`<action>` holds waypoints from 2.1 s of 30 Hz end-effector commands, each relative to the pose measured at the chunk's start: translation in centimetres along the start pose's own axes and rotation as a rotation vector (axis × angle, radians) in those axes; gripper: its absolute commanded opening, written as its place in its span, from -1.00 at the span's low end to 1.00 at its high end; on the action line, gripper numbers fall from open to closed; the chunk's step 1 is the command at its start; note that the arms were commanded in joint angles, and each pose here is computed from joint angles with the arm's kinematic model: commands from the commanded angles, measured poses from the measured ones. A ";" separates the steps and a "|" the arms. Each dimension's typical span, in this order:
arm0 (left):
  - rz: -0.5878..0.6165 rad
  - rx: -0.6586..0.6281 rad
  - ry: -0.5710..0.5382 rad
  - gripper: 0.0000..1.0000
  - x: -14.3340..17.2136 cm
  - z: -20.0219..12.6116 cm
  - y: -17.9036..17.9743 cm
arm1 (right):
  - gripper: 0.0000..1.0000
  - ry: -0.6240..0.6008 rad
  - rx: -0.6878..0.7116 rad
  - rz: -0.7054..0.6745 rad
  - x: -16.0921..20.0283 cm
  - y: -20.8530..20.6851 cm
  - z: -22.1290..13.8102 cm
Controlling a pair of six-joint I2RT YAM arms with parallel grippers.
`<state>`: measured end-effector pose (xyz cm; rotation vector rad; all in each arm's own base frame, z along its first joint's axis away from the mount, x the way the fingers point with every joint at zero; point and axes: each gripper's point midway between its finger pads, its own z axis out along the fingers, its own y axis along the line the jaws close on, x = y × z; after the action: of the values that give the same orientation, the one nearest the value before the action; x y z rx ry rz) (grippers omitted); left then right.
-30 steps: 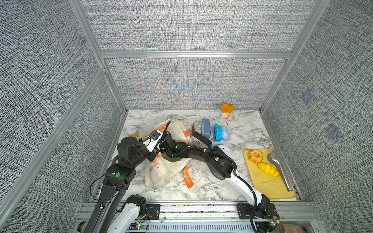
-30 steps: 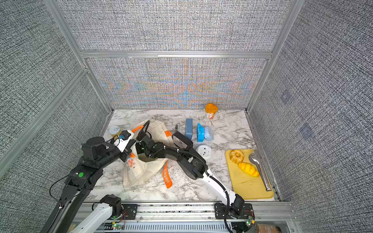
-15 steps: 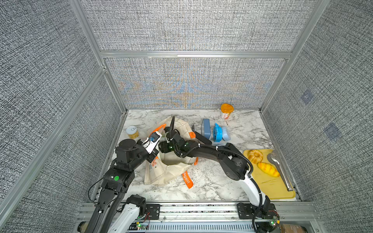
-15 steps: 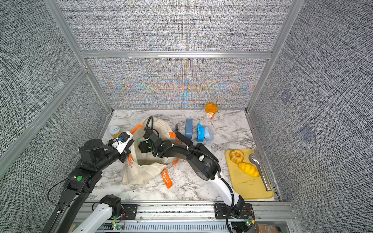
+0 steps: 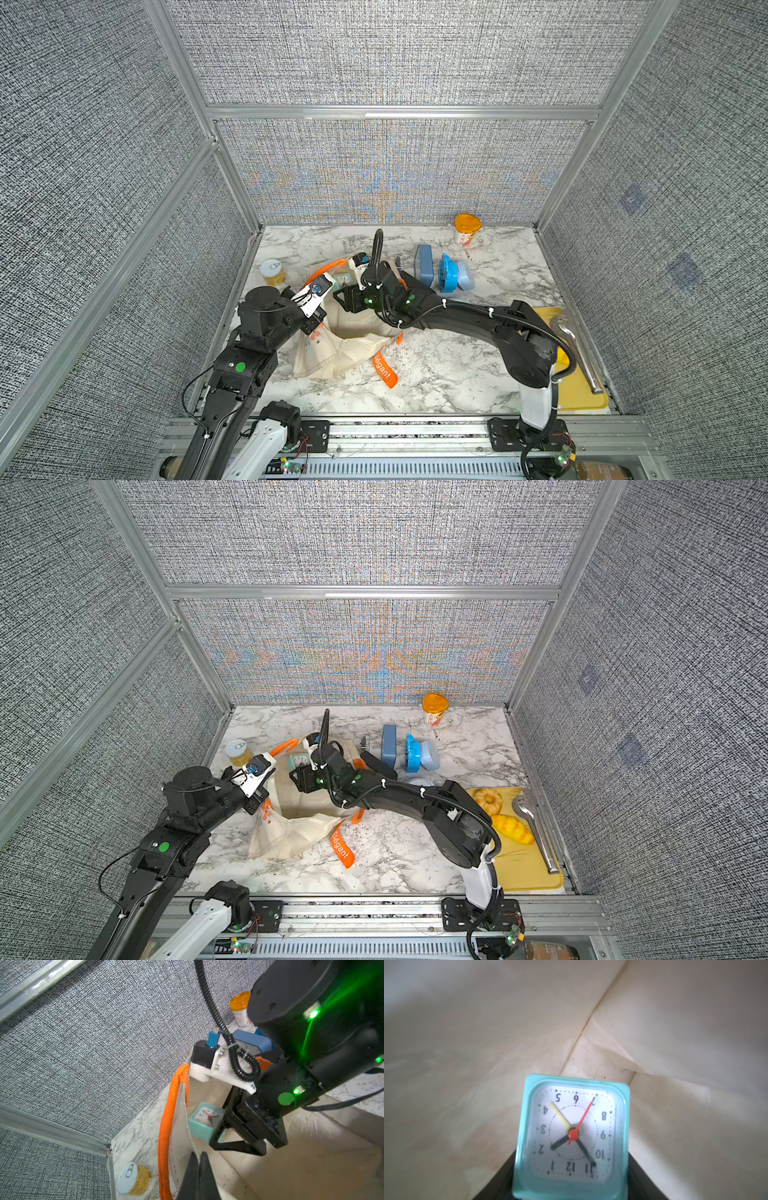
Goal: Take the alarm clock out of the canvas bag
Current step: Pick up the alarm from the canvas bag, then place the alarm at the center of the board, then place the canvas bag at the center of the board.
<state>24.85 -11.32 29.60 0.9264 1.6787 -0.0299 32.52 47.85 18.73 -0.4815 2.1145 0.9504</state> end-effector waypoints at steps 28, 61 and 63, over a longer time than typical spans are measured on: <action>-0.406 -0.175 -0.096 -1.00 -1.4 1.1 5.3 | 0.10 0.168 0.414 -0.092 6.3 -8.0 -24.6; -0.783 -0.172 -0.256 -1.00 -4.0 0.9 8.3 | 0.32 0.556 0.577 -0.182 17.8 -19.6 -18.2; -0.805 -0.179 -0.257 -1.00 -3.8 1.2 8.5 | 0.43 0.535 0.577 -0.180 17.3 -19.4 -18.5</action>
<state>30.30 -8.40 33.81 0.1143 1.7685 -0.4796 23.43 20.45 3.73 -0.6837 2.6527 0.0630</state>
